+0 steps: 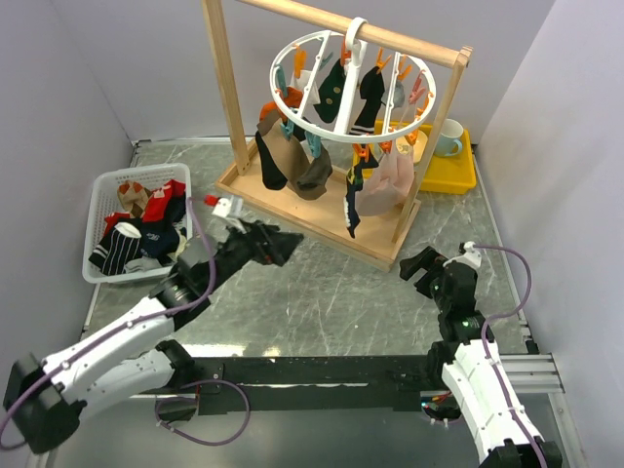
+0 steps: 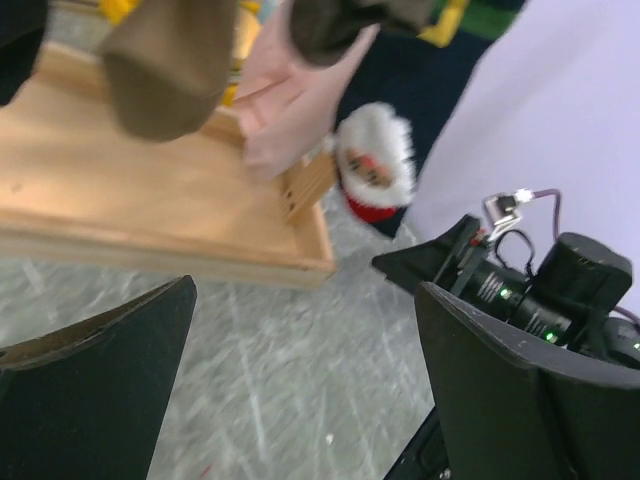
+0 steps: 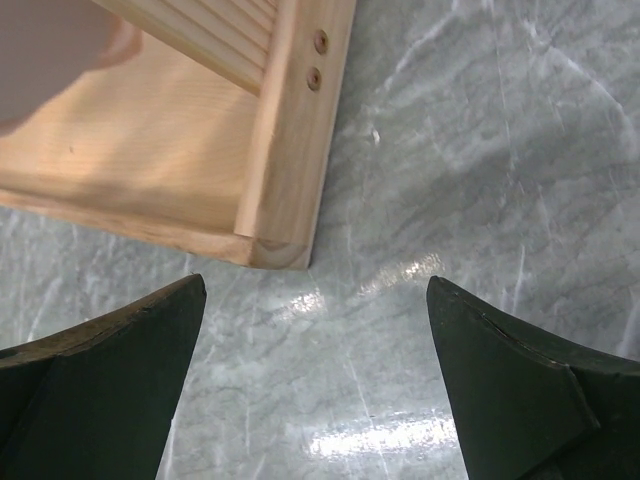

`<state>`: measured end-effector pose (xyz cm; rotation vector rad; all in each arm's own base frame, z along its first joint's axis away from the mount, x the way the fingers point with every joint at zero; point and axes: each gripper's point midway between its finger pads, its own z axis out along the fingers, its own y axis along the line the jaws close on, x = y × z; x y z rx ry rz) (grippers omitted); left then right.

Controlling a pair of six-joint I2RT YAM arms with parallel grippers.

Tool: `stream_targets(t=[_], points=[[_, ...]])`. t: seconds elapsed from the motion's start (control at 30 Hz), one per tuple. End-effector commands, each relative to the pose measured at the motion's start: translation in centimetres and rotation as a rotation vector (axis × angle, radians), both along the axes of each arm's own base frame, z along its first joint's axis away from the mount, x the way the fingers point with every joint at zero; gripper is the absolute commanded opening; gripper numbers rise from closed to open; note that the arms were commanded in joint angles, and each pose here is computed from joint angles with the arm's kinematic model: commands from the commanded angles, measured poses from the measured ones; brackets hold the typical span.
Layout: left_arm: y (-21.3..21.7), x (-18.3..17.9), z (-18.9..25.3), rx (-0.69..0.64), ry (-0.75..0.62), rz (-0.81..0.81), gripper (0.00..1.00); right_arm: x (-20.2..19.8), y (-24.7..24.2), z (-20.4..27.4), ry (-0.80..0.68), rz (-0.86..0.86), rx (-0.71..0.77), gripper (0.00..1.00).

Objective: Remove the socks clipped to the hanger

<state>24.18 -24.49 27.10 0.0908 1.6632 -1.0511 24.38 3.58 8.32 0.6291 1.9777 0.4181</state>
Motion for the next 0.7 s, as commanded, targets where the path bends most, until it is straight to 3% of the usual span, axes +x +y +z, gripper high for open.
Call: stream_targets(t=[0.0,0.67], points=[[-2.3,1.4,3.2,0.012,-0.095,0.041,0.99,0.9,0.6,2.5,-0.078,0.041,-0.007,1.00],[-10.7,6.2,3.2,-0.026,-0.200,0.055,0.99,0.8,1.2,2.7,-0.086,0.089,-0.013,1.00]])
